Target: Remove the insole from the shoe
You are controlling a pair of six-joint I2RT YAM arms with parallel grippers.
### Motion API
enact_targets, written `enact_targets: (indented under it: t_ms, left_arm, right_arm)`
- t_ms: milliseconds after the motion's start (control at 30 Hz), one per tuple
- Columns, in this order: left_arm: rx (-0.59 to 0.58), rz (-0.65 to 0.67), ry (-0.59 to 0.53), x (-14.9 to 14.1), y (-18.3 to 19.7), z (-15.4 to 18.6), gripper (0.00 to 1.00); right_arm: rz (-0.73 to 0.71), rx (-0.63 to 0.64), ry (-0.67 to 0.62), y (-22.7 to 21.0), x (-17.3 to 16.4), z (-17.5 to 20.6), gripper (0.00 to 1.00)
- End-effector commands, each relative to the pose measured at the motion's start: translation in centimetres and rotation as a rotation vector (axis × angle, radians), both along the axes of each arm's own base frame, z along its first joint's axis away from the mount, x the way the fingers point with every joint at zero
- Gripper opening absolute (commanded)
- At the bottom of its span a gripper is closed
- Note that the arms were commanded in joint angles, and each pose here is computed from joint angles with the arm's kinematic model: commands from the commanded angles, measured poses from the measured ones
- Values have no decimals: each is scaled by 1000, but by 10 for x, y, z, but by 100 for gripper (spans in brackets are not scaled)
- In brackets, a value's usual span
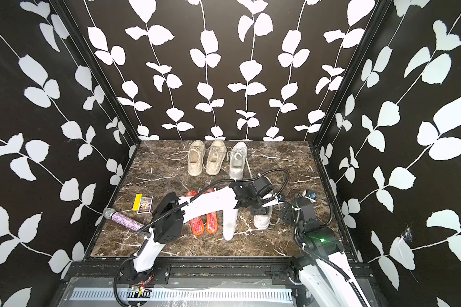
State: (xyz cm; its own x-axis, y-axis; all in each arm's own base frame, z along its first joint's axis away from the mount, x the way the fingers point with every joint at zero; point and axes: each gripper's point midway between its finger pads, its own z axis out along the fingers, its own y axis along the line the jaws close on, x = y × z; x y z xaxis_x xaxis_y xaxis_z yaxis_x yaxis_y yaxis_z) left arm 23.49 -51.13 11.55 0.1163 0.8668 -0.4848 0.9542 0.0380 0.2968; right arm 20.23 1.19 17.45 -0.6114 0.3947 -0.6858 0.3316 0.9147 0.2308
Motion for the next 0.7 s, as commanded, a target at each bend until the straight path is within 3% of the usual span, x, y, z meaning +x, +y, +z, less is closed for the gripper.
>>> enact_targets:
  t_ms: [0,300,500,667]
  left_arm:
    - [18,-6,-109,11,1,13,54]
    - [41,21,-190,26,-7,5,47]
    - [17,48,-243,38,-15,8,33]
    - [-83,116,-249,45,-24,29,12]
  right_arm:
    - [-25,-3,-33,-4,1,12,91]
    - [-32,-11,-37,-8,-3,13,91]
    - [-33,-14,-41,-9,-5,15,91]
    - [-43,-9,-37,-9,-5,13,91]
